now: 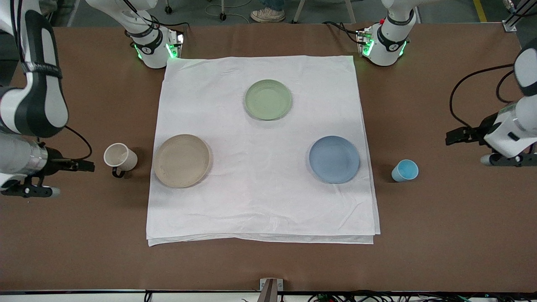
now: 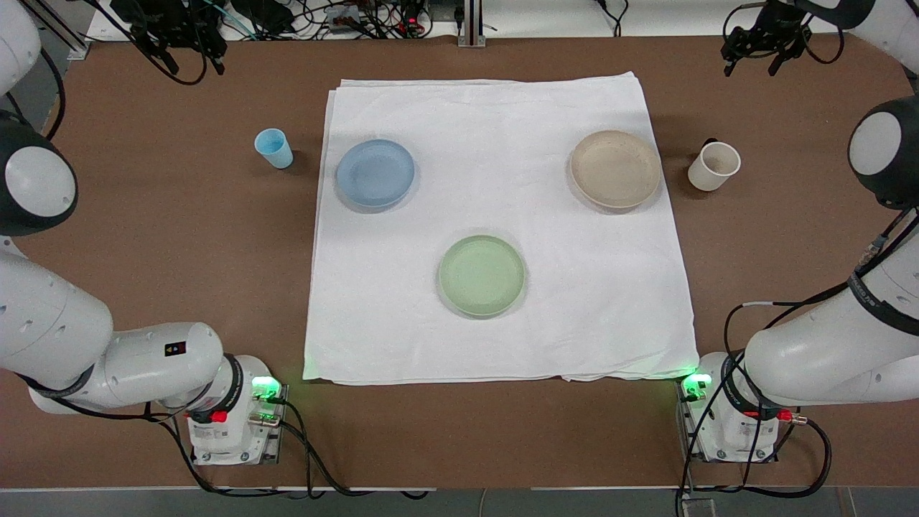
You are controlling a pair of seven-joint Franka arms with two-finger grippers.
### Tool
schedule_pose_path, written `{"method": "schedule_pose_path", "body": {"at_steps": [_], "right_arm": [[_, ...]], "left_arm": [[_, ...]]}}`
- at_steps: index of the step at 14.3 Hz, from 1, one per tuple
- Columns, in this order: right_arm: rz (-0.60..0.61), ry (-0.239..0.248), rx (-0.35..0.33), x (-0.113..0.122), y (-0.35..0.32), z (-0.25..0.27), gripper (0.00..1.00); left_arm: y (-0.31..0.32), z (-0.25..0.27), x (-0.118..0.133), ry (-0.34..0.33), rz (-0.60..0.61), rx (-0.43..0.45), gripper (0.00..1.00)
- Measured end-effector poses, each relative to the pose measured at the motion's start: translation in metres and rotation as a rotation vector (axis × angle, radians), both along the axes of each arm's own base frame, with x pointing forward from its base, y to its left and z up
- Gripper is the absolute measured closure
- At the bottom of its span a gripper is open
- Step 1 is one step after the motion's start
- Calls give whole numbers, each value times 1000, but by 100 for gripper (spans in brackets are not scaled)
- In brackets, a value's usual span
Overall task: Place blue cup in blue plate and white mug in gray plate
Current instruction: 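Reach the left gripper to the blue cup while the right gripper reaches the mug, then grasp the blue cup with the left gripper while the right gripper grasps the mug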
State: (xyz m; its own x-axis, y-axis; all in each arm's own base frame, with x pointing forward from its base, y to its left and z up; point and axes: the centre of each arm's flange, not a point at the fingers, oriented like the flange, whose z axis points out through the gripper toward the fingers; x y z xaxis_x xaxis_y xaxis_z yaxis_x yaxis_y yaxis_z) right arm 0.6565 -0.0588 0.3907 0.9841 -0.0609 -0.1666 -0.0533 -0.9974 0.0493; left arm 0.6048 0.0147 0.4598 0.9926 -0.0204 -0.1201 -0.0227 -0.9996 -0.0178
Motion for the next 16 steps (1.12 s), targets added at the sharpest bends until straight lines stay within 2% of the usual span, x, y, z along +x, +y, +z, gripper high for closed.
{"method": "schedule_pose_path", "body": {"at_steps": [4, 8, 13, 14, 15, 16], "right_arm": [[8, 100, 2, 6, 1, -90, 0], [18, 120, -1, 1, 1, -180, 0], [13, 135, 1, -6, -3, -192, 8], [11, 138, 1, -7, -5, -193, 13], [8, 141, 2, -8, -6, -194, 17], [8, 144, 3, -9, -7, -195, 17]], "left_arm": [[-2, -104, -1, -18, 18, -15, 0], [-4, -168, 5, -22, 67, -32, 0], [-4, -195, 8, -32, 74, -42, 3], [-4, -200, 8, -28, 76, -43, 8], [-4, -205, 6, -22, 77, -44, 17], [-3, -209, 5, -15, 78, -44, 28]]}}
